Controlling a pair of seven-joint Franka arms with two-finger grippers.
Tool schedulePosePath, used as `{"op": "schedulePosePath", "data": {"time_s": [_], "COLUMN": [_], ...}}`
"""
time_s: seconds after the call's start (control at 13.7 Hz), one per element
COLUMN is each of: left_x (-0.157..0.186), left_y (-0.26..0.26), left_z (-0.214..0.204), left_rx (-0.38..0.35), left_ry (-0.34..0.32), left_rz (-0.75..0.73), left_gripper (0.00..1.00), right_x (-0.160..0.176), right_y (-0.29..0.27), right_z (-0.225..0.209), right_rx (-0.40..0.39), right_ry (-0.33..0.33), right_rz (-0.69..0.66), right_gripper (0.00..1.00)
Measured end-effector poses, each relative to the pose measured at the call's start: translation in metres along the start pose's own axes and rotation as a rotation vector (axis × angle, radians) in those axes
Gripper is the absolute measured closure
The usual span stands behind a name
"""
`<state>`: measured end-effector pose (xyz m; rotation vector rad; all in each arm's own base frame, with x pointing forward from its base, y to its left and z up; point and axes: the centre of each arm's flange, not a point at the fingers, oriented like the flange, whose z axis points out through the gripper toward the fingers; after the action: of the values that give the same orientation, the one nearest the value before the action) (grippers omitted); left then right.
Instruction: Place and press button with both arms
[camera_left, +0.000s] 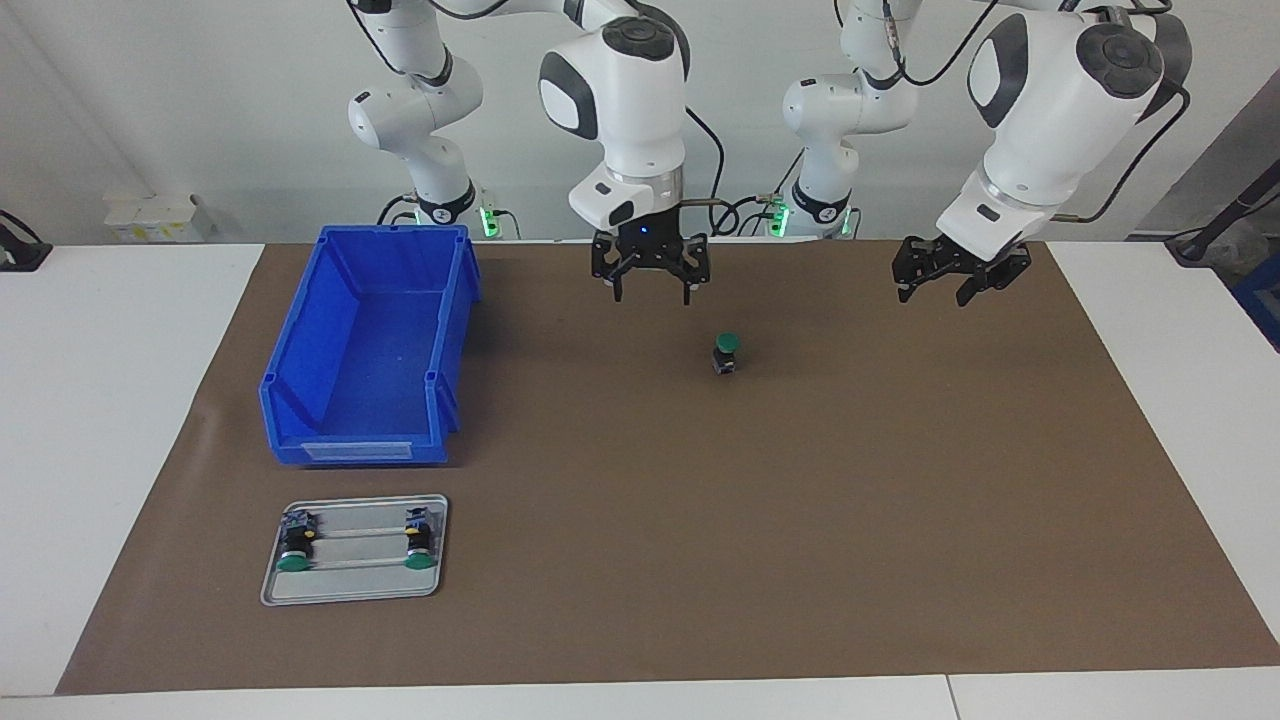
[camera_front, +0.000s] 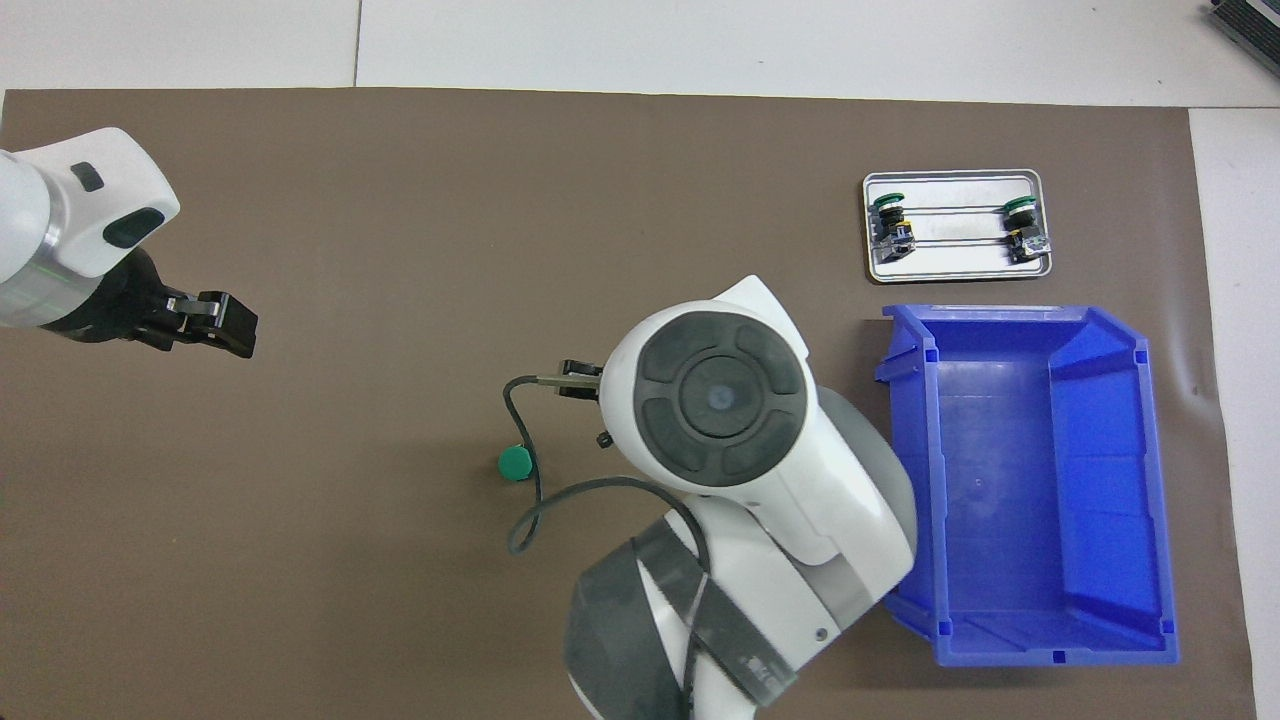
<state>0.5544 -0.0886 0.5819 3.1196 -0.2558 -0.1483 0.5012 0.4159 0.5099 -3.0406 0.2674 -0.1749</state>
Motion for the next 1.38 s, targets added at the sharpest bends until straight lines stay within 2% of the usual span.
{"op": "schedulePosePath", "data": {"time_s": [0.07,0.44,0.73,0.95,1.09,1.24,1.38], "left_x": [-0.001,-0.002,-0.002,-0.002,0.003,0.012,0.015], "left_y": [0.002,0.011,0.001,-0.014,-0.014,-0.014,-0.014], "left_z": [-0.001,0.0,0.001,0.001,-0.003,-0.007,-0.009], "left_rx": [0.005,0.022,0.019,0.005,0.003,0.0,-0.002], "left_ry": [0.002,-0.001,-0.002,0.0,0.048,0.125,0.158], "left_rz": [0.003,0.02,-0.001,-0.053,-0.08,-0.108,-0.113], "left_gripper": [0.02,0.02,0.02,0.03,0.03,0.03,0.03], "right_x": [-0.007,-0.037,-0.075,-0.085,-0.087,-0.087,-0.089], "right_y": [-0.014,-0.054,-0.089,-0.094,-0.09,-0.088,-0.086], "right_z": [0.013,0.063,0.13,0.149,0.157,0.164,0.176], "right_rx": [0.004,0.006,-0.006,-0.02,-0.049,-0.038,-0.026], "right_ry": [-0.001,-0.011,-0.03,-0.034,-0.018,-0.007,0.0], "right_rz": [-0.011,-0.042,-0.109,-0.132,-0.172,-0.198,-0.219], "right_gripper": [0.0,0.0,0.01,0.02,0.02,0.06,0.09]}}
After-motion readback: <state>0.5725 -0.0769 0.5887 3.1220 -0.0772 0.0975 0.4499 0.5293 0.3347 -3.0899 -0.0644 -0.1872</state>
